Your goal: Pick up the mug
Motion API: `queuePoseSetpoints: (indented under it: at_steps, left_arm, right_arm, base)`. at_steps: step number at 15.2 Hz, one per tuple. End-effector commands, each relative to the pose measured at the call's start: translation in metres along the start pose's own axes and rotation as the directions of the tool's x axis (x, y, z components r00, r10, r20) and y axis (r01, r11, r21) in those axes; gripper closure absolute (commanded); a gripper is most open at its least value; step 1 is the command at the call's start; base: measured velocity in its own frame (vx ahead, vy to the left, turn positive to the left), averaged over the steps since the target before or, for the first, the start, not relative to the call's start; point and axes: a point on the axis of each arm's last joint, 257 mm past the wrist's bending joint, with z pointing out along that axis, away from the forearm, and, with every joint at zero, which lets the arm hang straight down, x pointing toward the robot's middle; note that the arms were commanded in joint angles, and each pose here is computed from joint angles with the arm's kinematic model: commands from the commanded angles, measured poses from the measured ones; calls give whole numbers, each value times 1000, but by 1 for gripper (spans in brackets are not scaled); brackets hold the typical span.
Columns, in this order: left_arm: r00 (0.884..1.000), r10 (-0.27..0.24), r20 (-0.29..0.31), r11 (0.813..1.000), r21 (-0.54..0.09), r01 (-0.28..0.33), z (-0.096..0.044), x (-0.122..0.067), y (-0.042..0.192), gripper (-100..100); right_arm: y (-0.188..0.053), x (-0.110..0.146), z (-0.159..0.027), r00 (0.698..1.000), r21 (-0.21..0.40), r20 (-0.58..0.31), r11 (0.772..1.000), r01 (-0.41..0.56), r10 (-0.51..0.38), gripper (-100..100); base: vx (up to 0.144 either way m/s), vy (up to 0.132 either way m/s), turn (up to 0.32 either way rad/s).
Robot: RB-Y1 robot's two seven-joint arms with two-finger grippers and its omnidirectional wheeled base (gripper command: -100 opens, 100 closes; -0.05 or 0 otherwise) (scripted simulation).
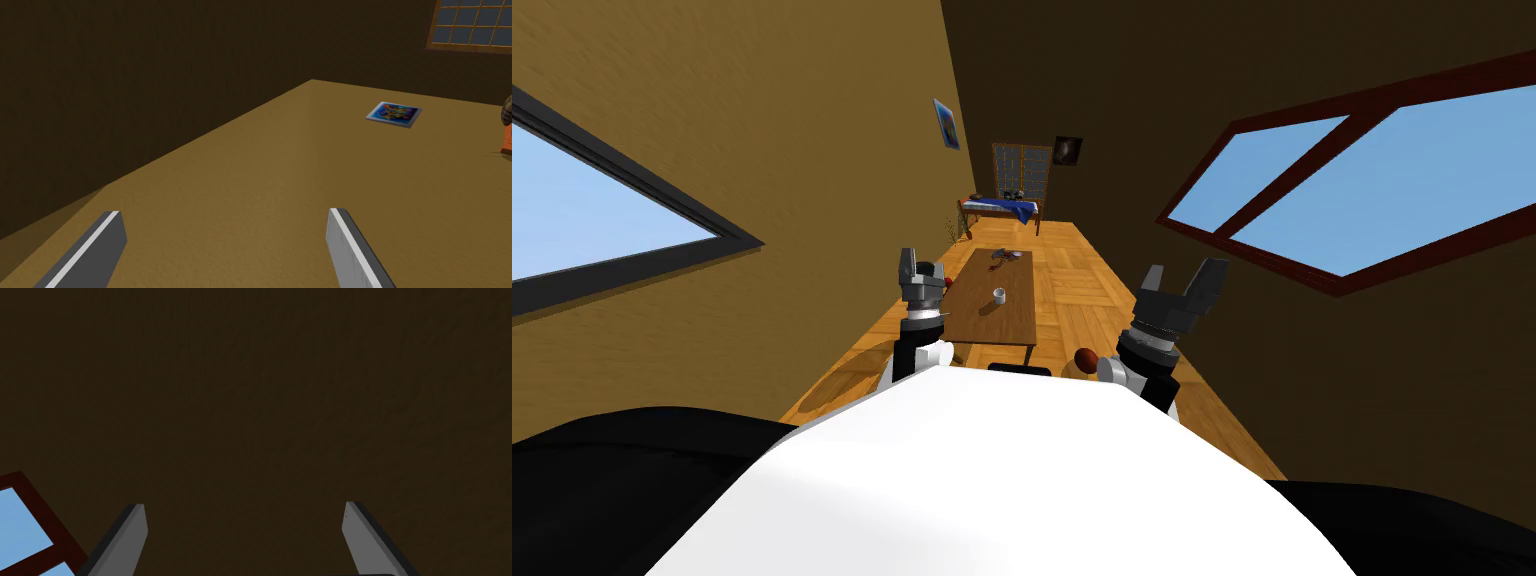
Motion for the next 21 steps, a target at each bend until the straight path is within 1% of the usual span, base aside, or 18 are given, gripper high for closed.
queuePoseSetpoints:
  at_steps: [1, 3, 4, 6, 7, 9, 10, 11, 12, 13, 14, 15, 16, 17, 18, 19, 20, 21]
  left_arm:
    - [999, 30, -33, 999, -37, -31, -1, 0, 13, -100]
    - [996, 65, -62, 994, -90, -70, -3, -3, 32, -100]
    - [996, 65, -62, 994, -90, -70, -3, -3, 32, -100]
    - [990, 107, -90, 980, -160, -121, -7, -10, 57, -100]
    - [990, 107, -90, 980, -160, -121, -7, -10, 57, -100]
    - [981, 156, -119, 954, -238, -181, -13, -21, 87, -100]
    - [980, 156, -120, 953, -244, -181, -13, -22, 88, -100]
    - [974, 182, -134, 936, -280, -214, -17, -29, 103, -100]
    - [974, 182, -136, 933, -290, -214, -18, -29, 105, -100]
    - [966, 208, -152, 910, -333, -248, -23, -38, 122, -100]
    - [966, 208, -153, 908, -338, -249, -23, -38, 123, -100]
    - [957, 234, -170, 883, -375, -283, -28, -48, 138, -100]
    - [957, 234, -172, 878, -386, -283, -29, -49, 141, -100]
    - [947, 260, -189, 849, -423, -317, -35, -60, 156, -100]
    - [947, 259, -191, 842, -435, -318, -36, -61, 159, -100]
    - [935, 285, -209, 812, -466, -352, -42, -73, 172, -100]
    - [935, 283, -212, 804, -480, -352, -44, -74, 176, -100]
    - [935, 283, -213, 801, -484, -352, -45, -74, 177, -100]
  right_arm:
    - [0, 0, 0, 1000, 0, 0, 1000, 0, 0, 0]
    - [0, 0, 0, 1000, 0, 0, 1000, 0, 0, 0]
    - [0, 0, 0, 1000, 0, 0, 1000, 0, 0, 0]
    - [0, 0, 0, 1000, 0, 0, 1000, 0, 0, 0]
    - [0, 0, 0, 1000, 0, 0, 1000, 0, 0, 0]
    - [0, 0, 0, 1000, 0, 0, 1000, 0, 0, 0]
    - [0, 0, 0, 1000, 0, 0, 1000, 0, 0, 0]
    - [0, 0, 0, 1000, 0, 0, 1000, 0, 0, 0]
    - [0, 0, 0, 1000, 0, 0, 1000, 0, 0, 0]
    - [0, 0, 0, 1000, 0, 0, 1000, 0, 0, 0]
    - [0, 0, 0, 1000, 0, 0, 1000, 0, 0, 0]
    - [0, 0, 0, 1000, 0, 0, 1000, 0, 0, 0]
    - [0, 0, 0, 1000, 0, 0, 1000, 0, 0, 0]
    - [0, 0, 0, 1000, 0, 0, 1000, 0, 0, 0]
    - [0, 0, 0, 1000, 0, 0, 1000, 0, 0, 0]
    - [0, 0, 0, 1000, 0, 0, 1000, 0, 0, 0]
    - [0, 0, 0, 1000, 0, 0, 1000, 0, 0, 0]
    - [0, 0, 0, 1000, 0, 0, 1000, 0, 0, 0]
  base:
    - [-12, -70, 9]
    - [-37, -186, 32]
    - [-27, -200, 40]
    - [-26, -211, 30]
    - [-8, -229, 32]
    - [-15, -240, 35]
    - [-20, -232, 41]
    - [-9, -226, 34]
    - [-8, -218, 31]
    - [-18, -231, 32]
    - [-23, -216, 33]
    - [-5, -212, 38]
    - [9, -189, 37]
    - [24, -185, 33]
    - [33, -186, 40]
    - [34, -196, 40]
    - [39, -195, 33]
    - [30, -137, 19]
